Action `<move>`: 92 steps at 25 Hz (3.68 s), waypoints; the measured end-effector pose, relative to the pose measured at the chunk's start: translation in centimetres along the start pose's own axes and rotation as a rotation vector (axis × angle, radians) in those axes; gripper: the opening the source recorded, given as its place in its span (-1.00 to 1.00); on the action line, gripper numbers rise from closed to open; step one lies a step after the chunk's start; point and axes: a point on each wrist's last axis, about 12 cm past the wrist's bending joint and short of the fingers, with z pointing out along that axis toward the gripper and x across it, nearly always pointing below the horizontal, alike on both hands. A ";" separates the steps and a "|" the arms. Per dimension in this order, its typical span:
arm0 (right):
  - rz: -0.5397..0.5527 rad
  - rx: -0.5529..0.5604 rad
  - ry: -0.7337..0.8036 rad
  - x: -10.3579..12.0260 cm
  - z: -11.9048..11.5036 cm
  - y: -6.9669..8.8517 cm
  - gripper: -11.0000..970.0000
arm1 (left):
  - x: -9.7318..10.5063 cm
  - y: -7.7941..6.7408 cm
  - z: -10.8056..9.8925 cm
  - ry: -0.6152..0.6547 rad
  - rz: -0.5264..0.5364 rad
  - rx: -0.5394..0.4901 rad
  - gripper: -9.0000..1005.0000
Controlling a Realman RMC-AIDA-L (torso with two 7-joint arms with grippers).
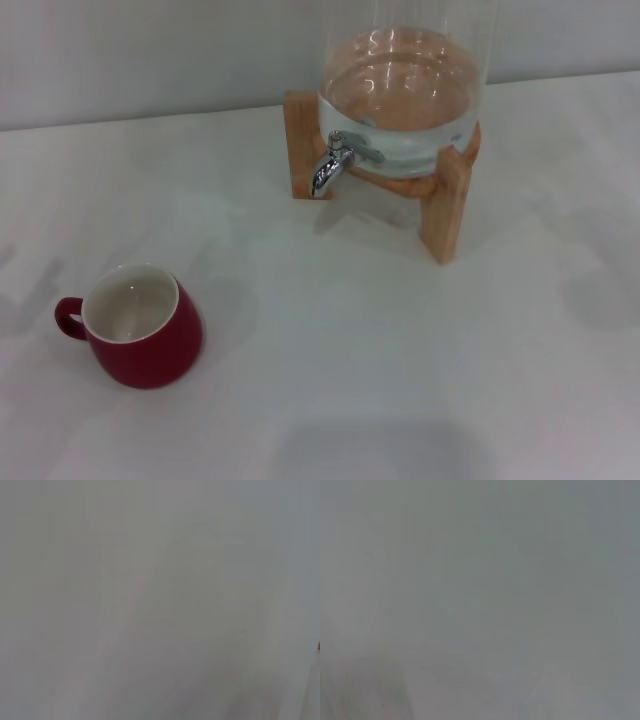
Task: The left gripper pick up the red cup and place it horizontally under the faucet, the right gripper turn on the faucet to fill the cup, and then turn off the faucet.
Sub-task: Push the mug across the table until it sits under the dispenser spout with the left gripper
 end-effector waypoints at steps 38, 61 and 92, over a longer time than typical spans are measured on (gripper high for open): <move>-0.252 -0.072 0.055 1.0 0.1 1.0 0.49 | 2.7 -0.3 -0.9 0.104 0.035 -0.021 0.51; -0.234 -0.017 0.005 0.0 0.3 0.2 0.49 | 5.9 -2.1 -4.3 0.138 0.093 -0.023 0.51; -0.228 -0.018 0.007 0.2 0.2 0.2 0.49 | 8.2 -1.2 -4.3 0.253 0.101 -0.129 0.51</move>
